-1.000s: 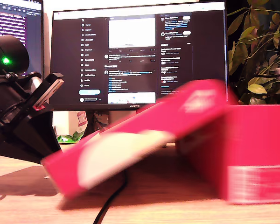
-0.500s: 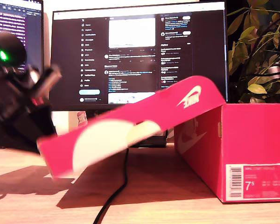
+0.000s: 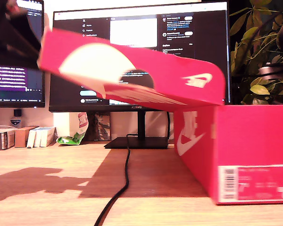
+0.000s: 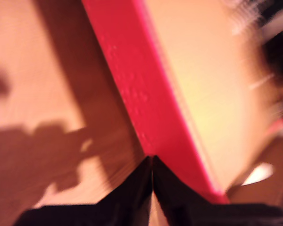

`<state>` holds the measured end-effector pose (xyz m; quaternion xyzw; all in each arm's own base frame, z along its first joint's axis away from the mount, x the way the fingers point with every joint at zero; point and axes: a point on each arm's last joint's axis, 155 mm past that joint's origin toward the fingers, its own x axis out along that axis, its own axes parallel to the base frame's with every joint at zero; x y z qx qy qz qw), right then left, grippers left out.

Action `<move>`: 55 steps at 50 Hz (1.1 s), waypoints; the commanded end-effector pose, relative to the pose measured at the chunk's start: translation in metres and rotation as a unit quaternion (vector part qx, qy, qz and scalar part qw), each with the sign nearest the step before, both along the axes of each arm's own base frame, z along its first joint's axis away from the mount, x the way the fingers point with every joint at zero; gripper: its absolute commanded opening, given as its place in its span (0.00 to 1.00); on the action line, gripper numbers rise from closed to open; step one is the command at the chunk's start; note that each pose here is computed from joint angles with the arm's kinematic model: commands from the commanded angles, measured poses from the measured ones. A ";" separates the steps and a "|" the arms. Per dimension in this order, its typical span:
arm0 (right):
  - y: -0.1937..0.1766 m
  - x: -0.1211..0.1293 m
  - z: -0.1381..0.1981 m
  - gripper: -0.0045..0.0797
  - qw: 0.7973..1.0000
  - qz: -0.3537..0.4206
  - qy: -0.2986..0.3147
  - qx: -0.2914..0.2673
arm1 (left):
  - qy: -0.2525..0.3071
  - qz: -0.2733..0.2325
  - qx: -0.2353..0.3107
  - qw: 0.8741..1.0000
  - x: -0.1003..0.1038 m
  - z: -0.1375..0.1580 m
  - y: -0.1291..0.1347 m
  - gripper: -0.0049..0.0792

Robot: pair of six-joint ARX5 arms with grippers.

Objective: Close the red shoebox by pushing the lid with your left arm and holding the box in place with your right arm

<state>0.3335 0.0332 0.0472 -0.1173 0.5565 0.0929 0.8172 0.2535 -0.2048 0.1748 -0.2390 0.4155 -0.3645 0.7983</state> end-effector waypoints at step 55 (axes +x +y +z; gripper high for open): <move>0.017 -0.001 0.010 0.04 0.997 0.004 -0.027 -0.077 | -0.010 -0.101 -0.044 0.994 -0.043 0.034 -0.072 0.04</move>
